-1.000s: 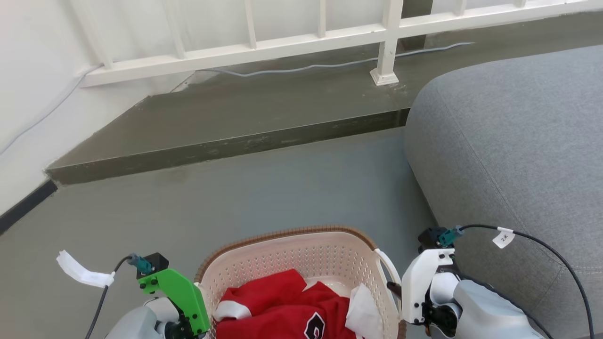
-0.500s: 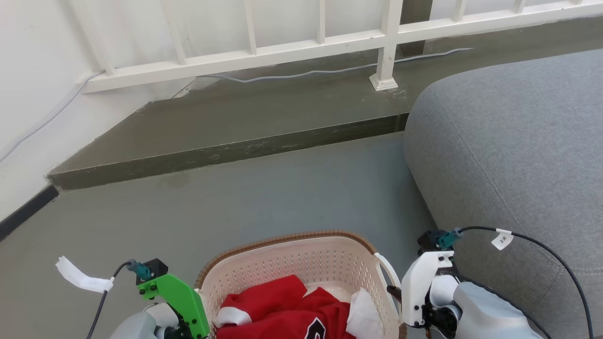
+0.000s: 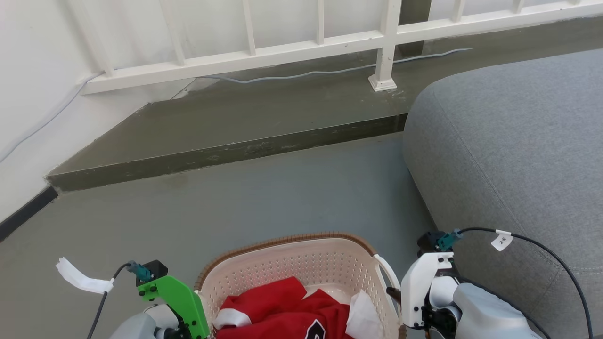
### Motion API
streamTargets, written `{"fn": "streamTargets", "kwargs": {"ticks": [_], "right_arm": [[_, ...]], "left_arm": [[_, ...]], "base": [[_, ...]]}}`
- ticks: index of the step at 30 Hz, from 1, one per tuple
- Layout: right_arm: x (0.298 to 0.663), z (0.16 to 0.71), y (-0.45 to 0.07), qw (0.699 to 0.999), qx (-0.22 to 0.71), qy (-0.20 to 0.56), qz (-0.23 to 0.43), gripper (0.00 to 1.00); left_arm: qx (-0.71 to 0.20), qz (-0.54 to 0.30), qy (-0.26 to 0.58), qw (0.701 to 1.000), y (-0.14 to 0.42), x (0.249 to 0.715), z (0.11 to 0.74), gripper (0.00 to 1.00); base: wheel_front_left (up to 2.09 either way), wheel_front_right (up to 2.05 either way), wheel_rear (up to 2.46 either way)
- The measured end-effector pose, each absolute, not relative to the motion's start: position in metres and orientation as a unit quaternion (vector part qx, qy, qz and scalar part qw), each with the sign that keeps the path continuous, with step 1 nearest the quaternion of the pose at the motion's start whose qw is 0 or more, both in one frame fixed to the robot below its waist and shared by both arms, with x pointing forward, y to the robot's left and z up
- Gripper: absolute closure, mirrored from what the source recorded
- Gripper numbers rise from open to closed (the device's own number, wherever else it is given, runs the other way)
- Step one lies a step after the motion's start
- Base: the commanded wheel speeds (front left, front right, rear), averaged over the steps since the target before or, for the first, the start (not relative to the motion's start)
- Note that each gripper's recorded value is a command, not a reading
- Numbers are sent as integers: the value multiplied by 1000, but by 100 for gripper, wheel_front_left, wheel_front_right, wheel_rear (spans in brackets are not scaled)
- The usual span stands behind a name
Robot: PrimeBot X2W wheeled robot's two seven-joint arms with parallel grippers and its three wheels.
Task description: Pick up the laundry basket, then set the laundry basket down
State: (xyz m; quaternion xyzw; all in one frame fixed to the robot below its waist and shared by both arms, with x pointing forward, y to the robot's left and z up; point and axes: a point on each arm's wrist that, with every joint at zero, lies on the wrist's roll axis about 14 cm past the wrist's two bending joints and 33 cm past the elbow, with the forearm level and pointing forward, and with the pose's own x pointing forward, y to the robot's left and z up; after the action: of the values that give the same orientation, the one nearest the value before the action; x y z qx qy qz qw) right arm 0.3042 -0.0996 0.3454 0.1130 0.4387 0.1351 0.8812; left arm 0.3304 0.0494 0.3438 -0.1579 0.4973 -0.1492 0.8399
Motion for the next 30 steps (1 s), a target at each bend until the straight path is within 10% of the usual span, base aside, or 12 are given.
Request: {"fn": "streamTargets", "kwargs": {"ticks": [30], "right_arm": [[302,337,-100,876,113,450,132,100]], "left_arm": [[-157,-150,501,838,49,331,338,100]], "base": [[0,0,0]]}}
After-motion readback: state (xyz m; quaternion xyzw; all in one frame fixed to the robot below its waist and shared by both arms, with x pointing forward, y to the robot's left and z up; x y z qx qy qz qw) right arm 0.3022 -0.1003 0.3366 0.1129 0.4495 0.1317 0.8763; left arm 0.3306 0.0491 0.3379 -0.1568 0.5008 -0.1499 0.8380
